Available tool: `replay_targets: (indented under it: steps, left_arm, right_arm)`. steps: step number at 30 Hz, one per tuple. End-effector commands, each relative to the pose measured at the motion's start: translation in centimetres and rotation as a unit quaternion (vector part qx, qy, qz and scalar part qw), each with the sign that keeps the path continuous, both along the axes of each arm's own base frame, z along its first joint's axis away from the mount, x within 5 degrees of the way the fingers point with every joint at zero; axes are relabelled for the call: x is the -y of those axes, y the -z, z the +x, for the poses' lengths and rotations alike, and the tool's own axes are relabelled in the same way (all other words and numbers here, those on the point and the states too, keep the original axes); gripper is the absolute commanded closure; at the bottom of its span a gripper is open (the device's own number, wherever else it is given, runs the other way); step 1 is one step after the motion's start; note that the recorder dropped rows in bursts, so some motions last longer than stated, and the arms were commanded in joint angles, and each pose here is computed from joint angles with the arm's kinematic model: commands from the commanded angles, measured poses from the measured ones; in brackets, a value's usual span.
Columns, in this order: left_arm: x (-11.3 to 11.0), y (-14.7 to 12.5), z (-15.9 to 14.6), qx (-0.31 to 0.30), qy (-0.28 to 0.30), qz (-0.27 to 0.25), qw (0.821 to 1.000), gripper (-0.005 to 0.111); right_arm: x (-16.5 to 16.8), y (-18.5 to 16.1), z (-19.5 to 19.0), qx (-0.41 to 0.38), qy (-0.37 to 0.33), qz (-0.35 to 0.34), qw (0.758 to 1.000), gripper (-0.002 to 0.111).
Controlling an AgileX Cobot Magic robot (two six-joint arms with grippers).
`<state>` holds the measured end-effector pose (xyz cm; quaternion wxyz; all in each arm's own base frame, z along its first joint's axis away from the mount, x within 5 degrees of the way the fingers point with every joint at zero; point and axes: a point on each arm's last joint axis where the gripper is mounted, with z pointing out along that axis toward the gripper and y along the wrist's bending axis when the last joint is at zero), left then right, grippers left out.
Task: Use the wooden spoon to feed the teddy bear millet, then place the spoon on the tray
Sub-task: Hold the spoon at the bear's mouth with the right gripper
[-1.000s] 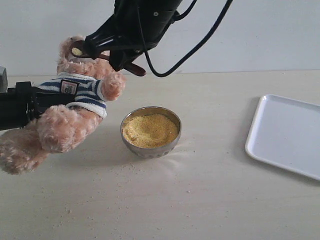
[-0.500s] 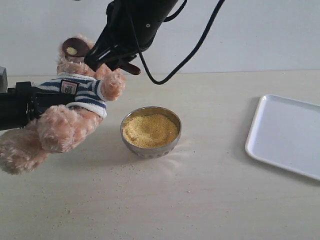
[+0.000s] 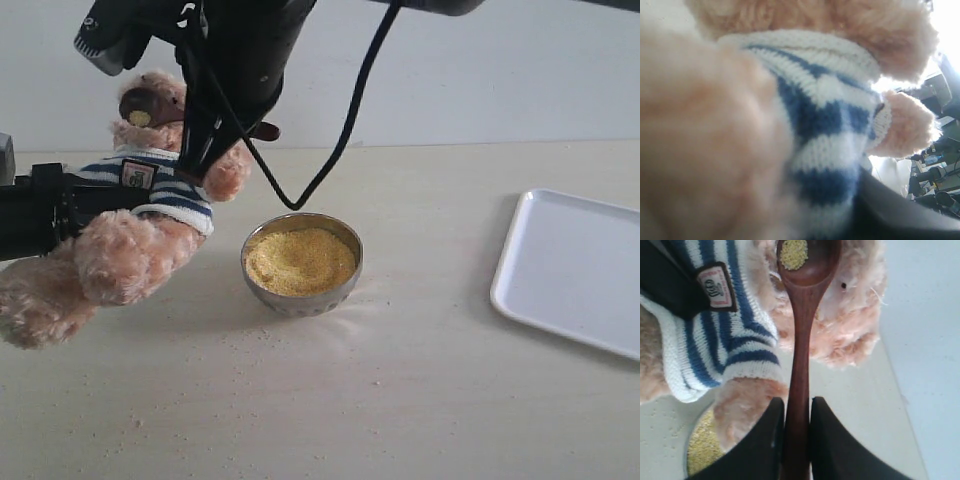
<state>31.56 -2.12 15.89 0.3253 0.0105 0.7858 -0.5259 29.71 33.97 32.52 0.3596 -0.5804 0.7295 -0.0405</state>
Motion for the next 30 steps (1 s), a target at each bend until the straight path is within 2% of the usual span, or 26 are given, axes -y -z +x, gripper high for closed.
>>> replay_targets:
  steps: [1,30]
  left_arm:
    - [0.07,-0.41,0.08,0.009,0.003,-0.015,1.000,0.102]
    - [0.07,-0.41,0.08,0.009,0.003,-0.015,1.000,0.102]
  right_arm:
    - [-0.09,-0.75,0.01,0.053,0.007,-0.020,0.998,0.108]
    - [0.24,-0.97,0.12,0.089,0.011,-0.063,0.994,0.108]
